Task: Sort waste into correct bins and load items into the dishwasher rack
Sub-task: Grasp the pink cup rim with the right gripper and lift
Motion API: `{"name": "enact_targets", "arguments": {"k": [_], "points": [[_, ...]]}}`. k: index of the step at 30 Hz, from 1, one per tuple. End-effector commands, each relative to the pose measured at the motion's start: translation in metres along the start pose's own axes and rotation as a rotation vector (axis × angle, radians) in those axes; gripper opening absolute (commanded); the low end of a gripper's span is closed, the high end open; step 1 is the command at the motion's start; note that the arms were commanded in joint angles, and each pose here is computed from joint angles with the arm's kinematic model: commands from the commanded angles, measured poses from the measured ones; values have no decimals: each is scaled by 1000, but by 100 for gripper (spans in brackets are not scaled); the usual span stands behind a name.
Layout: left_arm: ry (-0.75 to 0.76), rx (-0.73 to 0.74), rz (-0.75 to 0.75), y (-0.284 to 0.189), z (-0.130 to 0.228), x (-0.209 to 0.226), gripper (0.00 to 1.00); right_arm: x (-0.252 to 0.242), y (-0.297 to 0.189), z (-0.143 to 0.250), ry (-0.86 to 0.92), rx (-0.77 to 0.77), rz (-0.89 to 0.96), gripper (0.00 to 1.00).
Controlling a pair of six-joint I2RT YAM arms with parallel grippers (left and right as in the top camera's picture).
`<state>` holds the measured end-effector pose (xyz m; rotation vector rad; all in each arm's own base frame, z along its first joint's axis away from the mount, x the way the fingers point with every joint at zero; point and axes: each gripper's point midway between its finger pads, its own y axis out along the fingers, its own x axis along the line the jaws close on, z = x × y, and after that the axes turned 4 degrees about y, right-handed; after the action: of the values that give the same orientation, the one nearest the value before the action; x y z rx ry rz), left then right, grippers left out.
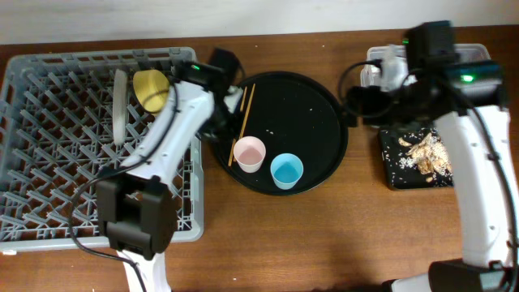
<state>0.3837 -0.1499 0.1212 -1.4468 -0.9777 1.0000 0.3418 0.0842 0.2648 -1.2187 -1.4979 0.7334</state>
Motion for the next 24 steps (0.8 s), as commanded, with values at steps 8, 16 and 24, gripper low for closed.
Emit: {"name": "enact_targets", "arguments": {"k": [8, 16, 24], "points": [[-133, -149, -16, -81, -21, 67, 37, 93, 120, 26, -139, 206, -52, 88], [-183, -165, 30, -84, -19, 90, 38, 112, 204, 43, -208, 264, 20, 49], [-188, -173, 29, -85, -20, 93, 38, 94, 236, 47, -205, 296, 98, 29]]}}
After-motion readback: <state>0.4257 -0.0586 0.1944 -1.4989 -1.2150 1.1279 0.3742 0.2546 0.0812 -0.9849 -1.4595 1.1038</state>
